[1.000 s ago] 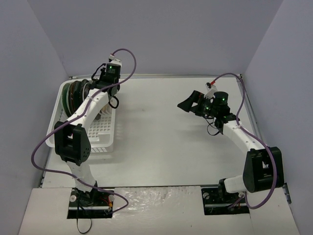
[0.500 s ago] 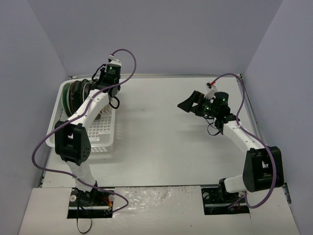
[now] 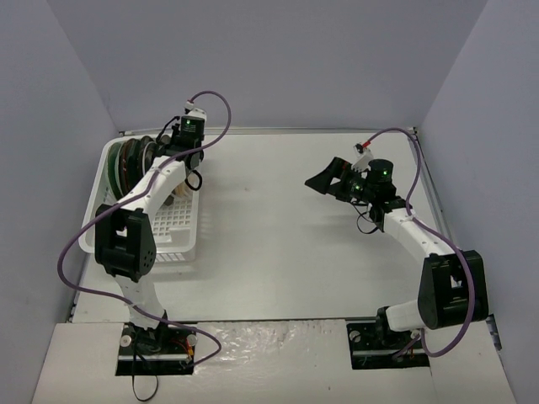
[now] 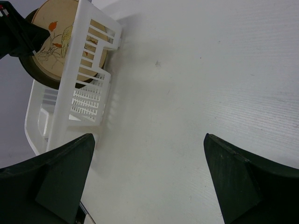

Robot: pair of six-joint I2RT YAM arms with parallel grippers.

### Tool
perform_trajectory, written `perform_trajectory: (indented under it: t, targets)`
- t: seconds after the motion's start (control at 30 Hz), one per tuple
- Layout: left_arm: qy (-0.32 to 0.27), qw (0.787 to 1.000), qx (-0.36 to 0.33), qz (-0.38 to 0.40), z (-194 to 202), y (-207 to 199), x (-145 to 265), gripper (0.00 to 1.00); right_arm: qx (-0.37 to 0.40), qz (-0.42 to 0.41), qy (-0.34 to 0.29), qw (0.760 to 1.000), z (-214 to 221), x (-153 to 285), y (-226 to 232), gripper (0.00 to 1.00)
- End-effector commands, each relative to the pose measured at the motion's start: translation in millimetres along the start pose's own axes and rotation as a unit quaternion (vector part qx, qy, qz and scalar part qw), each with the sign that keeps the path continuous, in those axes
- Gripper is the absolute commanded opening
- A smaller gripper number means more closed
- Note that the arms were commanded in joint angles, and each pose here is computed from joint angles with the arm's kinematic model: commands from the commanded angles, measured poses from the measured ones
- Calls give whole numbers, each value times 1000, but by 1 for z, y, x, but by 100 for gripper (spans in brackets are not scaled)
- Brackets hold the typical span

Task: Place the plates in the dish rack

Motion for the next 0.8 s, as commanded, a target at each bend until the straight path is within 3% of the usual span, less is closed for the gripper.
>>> perform_trajectory:
  t: [0.0,0.1,0.33,0.4,0.77]
  targets:
    - [-50,995,66,-57,-27,43,17,0,24,-42,-21,999,-13,2,18,100]
    - [-42,995,66,-61,-21,42,16,5,30,-40,-25,998,-15,4,20,100]
    - [-45,994,78,-59,-16,46,24,30,42,-37,-36,998,-21,9,26,100]
    - [-47,994,80,-55,-16,46,25,34,45,-37,-38,998,-22,11,28,100]
    - [-115,984,132,-13,-37,61,65,58,59,-48,-45,996,-25,21,43,100]
Point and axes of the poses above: each gripper's point midway between its finger pads, its own x axis back along the fingers, its own y axis along the line the jaws close on, z = x × y, the point moved 2 cm from there along x, back along the fingers, and after that the axes turned 12 degrees about -x, right-handed, at the moved point
